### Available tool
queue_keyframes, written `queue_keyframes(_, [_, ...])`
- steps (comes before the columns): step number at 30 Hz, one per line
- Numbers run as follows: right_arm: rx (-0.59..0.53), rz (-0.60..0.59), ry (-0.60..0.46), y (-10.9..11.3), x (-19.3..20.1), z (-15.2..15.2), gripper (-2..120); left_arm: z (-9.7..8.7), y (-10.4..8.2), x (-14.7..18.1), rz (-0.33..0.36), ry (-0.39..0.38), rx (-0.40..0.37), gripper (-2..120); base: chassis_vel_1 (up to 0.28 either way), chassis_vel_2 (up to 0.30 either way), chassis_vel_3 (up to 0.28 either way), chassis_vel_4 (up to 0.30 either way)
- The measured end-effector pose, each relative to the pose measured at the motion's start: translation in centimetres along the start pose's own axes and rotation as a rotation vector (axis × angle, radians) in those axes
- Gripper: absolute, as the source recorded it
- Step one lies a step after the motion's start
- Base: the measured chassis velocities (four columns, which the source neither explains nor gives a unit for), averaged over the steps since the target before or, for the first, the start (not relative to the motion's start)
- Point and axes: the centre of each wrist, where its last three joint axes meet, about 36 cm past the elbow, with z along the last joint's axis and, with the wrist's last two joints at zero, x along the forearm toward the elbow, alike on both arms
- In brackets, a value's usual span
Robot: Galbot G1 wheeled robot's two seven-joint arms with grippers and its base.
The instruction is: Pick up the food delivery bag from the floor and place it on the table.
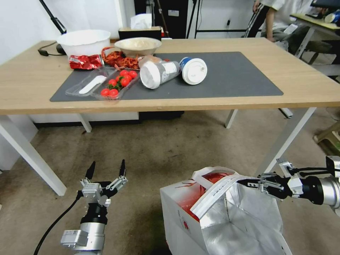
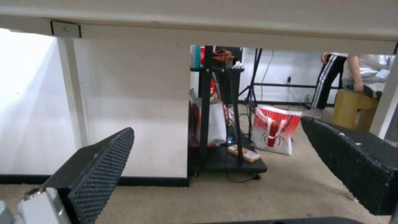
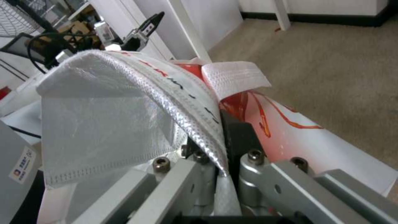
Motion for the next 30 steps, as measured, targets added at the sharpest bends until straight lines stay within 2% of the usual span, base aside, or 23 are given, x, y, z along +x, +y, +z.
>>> queue_keyframes(30, [0.014, -0.013, 0.006, 0.21, 0.04, -0.38, 0, -0.40, -0.19, 0.02, -0.019, -0.002, -0.001, 100, 0.000, 0.000, 0.000, 0.000])
